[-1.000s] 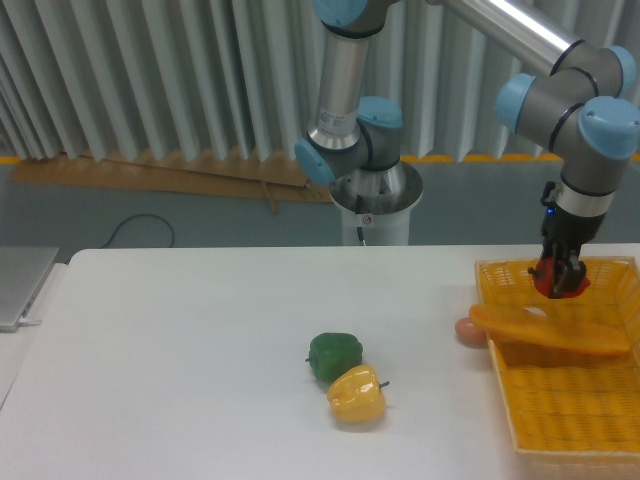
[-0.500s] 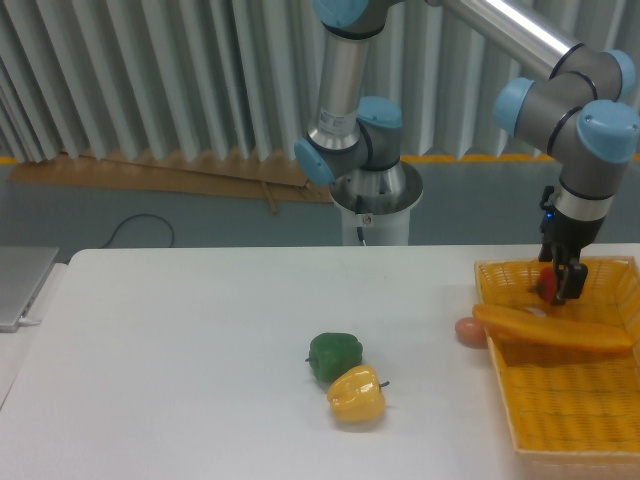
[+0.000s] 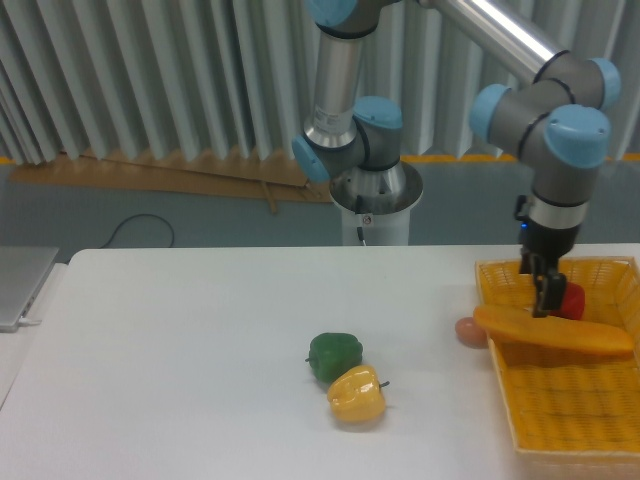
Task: Place the red peppers in a basket
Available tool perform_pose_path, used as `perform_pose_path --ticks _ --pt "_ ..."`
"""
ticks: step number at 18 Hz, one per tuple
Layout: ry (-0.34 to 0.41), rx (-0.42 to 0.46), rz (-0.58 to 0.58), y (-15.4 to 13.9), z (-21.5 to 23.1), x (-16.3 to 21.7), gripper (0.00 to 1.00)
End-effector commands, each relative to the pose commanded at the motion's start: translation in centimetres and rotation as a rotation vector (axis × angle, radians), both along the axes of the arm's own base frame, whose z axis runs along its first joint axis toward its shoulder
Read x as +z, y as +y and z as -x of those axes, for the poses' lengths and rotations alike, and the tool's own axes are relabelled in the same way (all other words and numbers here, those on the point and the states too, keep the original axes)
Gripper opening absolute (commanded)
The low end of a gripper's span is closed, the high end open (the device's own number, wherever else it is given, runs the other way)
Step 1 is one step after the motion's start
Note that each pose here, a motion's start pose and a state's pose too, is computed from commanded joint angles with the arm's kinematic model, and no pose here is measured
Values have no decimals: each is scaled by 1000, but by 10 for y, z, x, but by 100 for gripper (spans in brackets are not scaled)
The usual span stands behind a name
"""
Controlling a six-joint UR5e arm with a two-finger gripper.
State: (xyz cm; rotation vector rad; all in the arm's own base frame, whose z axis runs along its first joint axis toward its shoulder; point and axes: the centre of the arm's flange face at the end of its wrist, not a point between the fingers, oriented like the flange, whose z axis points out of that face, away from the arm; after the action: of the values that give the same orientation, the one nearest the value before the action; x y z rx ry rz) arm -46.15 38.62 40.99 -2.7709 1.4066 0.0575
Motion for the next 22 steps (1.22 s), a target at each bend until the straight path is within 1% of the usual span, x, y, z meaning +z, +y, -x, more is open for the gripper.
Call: perform_pose_path --ticks 3,7,9,11,15,22 --pt "-44 56 -56 5 -15 9 100" --pt "-48 120 -56 23 -45 24 100" --pt "-41 127 -61 34 -66 36 100" --pt "-55 128 -53 30 -80 47 100" --pt "-47 127 -60 29 -108 68 100" --pt "-64 152 -51 54 -168 84 100"
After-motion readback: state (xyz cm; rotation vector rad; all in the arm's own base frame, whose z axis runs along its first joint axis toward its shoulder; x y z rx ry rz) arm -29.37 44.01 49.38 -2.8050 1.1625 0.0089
